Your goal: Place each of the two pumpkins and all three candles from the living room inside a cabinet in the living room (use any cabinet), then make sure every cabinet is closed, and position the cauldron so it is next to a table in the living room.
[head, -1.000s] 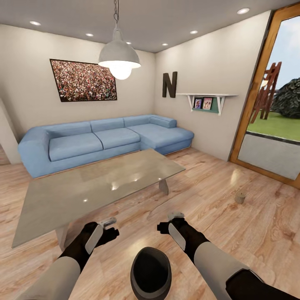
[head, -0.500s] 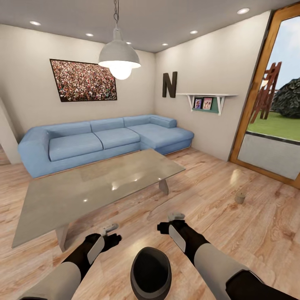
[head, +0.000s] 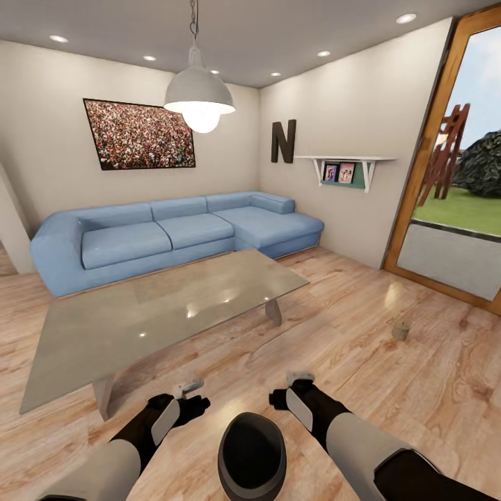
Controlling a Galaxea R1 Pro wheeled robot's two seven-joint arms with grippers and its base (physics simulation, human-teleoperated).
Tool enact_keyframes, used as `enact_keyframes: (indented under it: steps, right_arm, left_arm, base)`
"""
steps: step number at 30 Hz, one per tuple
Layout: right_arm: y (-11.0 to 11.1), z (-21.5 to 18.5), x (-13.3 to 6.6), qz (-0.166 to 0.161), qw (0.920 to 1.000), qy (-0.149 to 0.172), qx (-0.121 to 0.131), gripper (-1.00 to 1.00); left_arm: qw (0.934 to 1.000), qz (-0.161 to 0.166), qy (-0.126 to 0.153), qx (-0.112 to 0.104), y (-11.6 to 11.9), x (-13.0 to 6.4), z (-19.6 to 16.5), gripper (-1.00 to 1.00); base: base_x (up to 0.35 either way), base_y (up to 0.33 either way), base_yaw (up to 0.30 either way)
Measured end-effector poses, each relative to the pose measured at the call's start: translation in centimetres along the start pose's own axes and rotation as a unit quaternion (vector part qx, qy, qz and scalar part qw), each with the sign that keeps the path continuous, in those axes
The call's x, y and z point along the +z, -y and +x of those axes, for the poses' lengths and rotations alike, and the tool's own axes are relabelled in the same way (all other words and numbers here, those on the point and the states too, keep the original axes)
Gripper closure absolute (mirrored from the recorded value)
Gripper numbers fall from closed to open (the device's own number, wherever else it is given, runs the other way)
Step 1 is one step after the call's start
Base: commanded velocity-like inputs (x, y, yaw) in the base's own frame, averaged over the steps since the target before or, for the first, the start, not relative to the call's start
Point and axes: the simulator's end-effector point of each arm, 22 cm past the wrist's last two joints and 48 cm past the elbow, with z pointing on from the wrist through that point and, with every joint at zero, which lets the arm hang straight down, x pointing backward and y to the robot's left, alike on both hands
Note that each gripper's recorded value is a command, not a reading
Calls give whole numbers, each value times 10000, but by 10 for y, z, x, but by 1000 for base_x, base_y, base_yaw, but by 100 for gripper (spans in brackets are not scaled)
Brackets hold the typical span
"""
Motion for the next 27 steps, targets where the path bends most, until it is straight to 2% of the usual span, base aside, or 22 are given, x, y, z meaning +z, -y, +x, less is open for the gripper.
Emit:
enact_keyframes:
  steps: [8,27]
  right_arm:
    - [1,9,2,6,9999,-144,-35,-100]
    - [2,25,32,-8,10000,-20,-1,-100]
  left_arm:
    - [9999,-18,-67,102,4,3,9,-100]
    - [9999,5,-73,89,-4,32,30,-100]
  base:
    - [0,0,0]
    - [0,0,0]
